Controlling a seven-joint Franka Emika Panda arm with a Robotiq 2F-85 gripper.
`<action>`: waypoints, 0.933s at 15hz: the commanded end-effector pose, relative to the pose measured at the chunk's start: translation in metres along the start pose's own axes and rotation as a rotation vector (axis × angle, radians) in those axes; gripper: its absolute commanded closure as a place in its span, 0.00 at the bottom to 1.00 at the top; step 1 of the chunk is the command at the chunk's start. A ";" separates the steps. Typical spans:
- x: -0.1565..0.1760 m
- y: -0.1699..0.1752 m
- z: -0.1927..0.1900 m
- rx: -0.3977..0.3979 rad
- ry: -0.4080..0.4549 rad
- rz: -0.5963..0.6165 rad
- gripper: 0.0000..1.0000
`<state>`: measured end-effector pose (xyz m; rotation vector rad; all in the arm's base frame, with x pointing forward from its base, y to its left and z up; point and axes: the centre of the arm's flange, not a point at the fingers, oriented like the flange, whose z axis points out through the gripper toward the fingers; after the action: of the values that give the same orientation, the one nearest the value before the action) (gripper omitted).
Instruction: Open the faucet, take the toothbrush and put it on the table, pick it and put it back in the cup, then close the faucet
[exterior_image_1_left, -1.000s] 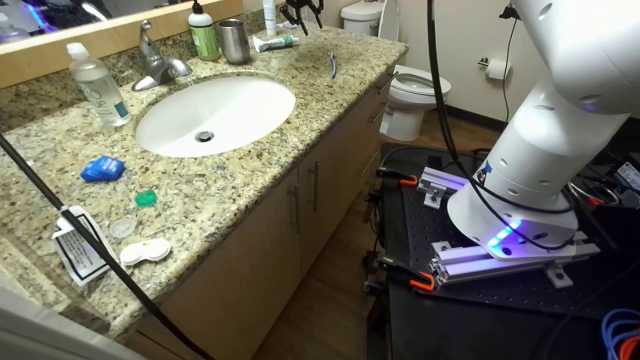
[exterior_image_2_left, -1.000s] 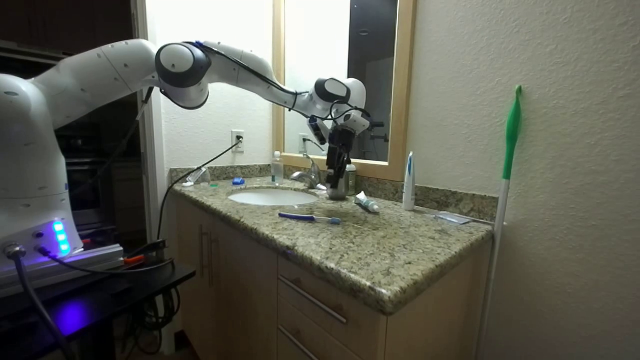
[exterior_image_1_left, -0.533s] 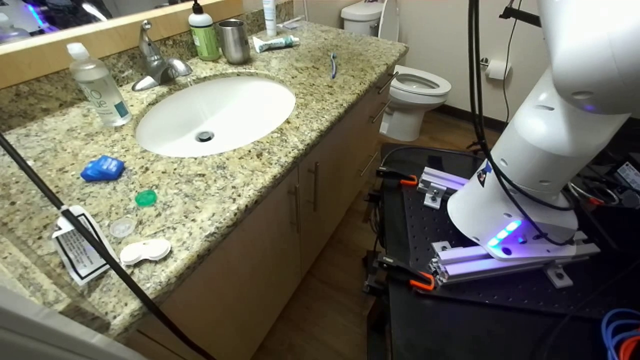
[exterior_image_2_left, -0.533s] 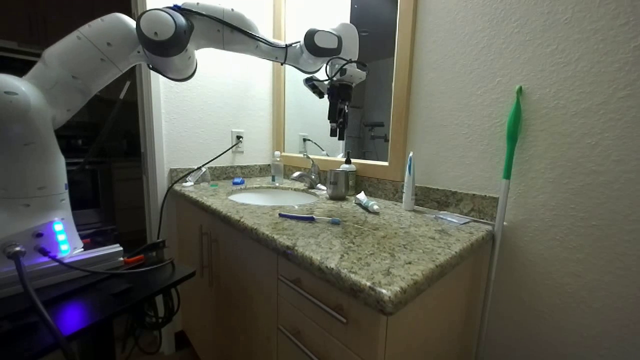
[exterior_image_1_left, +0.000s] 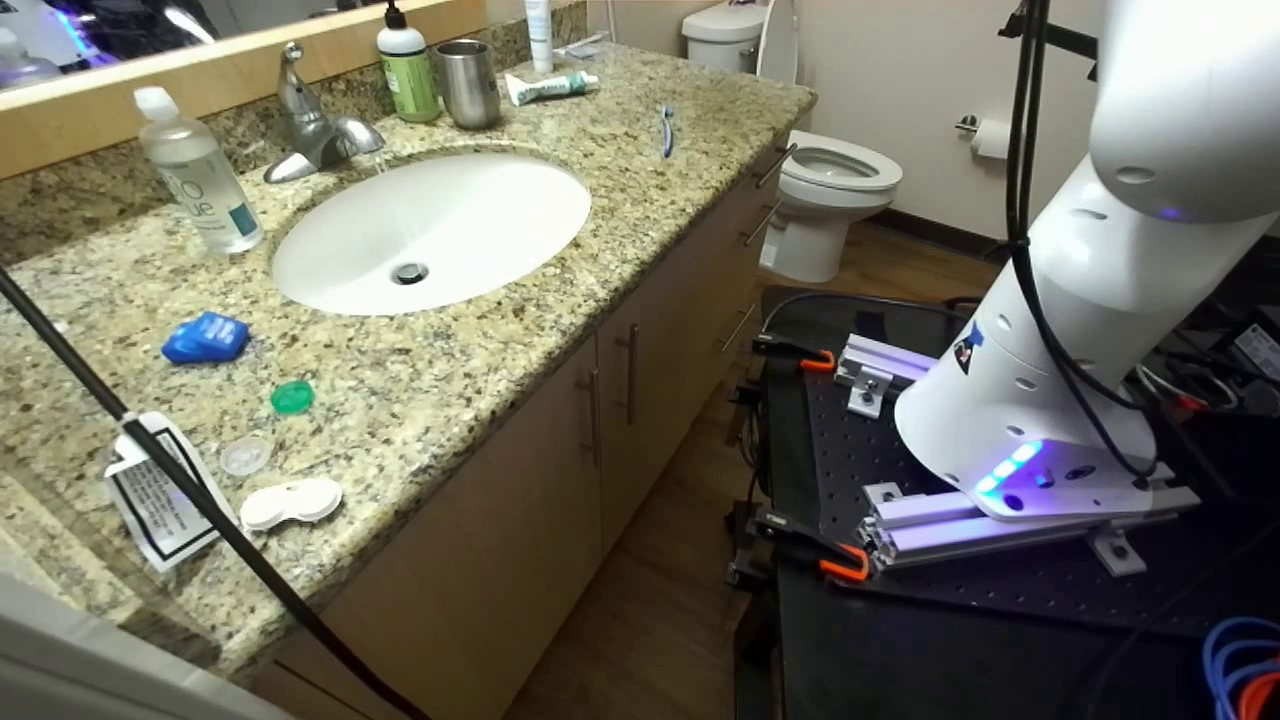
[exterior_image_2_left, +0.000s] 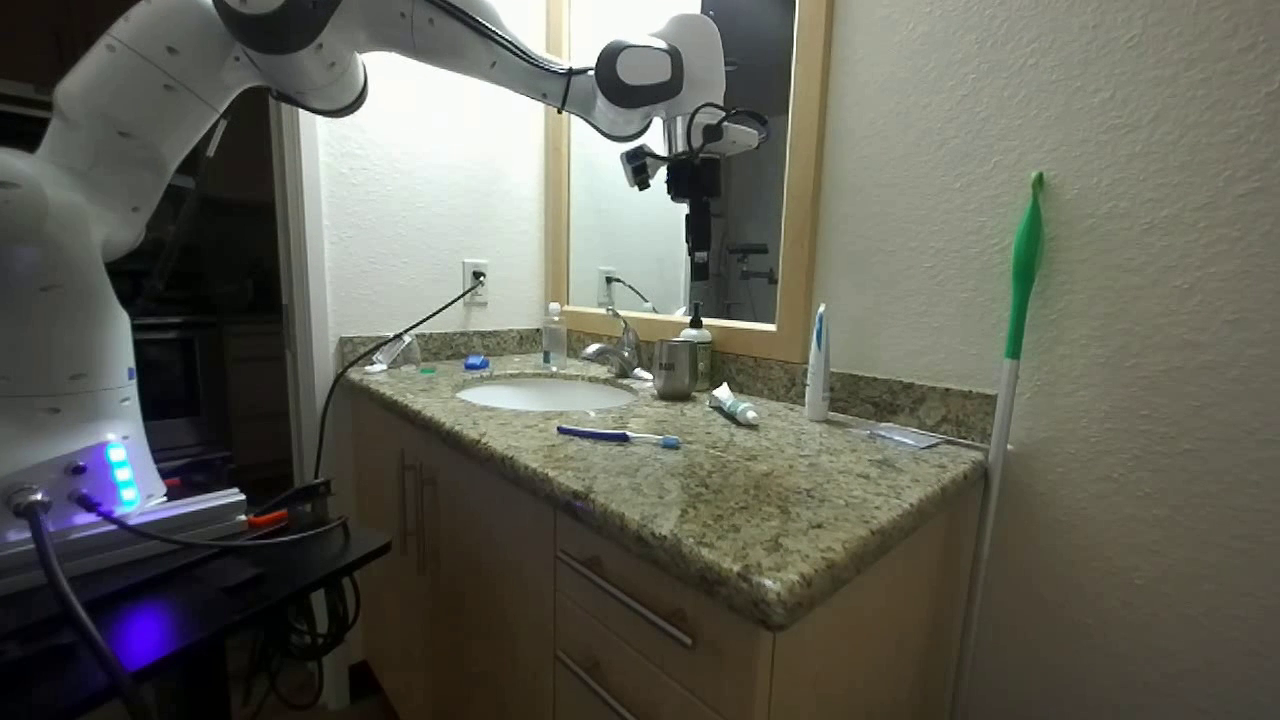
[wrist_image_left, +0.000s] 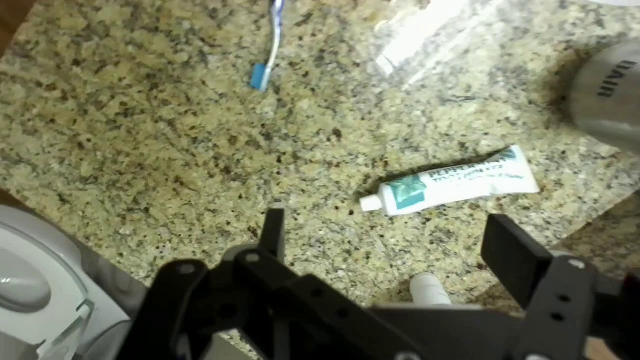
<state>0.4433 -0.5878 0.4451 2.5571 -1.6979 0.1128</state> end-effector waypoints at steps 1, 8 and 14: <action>-0.002 0.014 0.005 -0.029 -0.001 -0.031 0.00; -0.012 0.039 0.007 -0.119 -0.007 -0.098 0.00; -0.046 0.000 0.106 -0.154 -0.073 -0.326 0.00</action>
<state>0.4252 -0.5755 0.3896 2.6426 -1.3909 -0.0579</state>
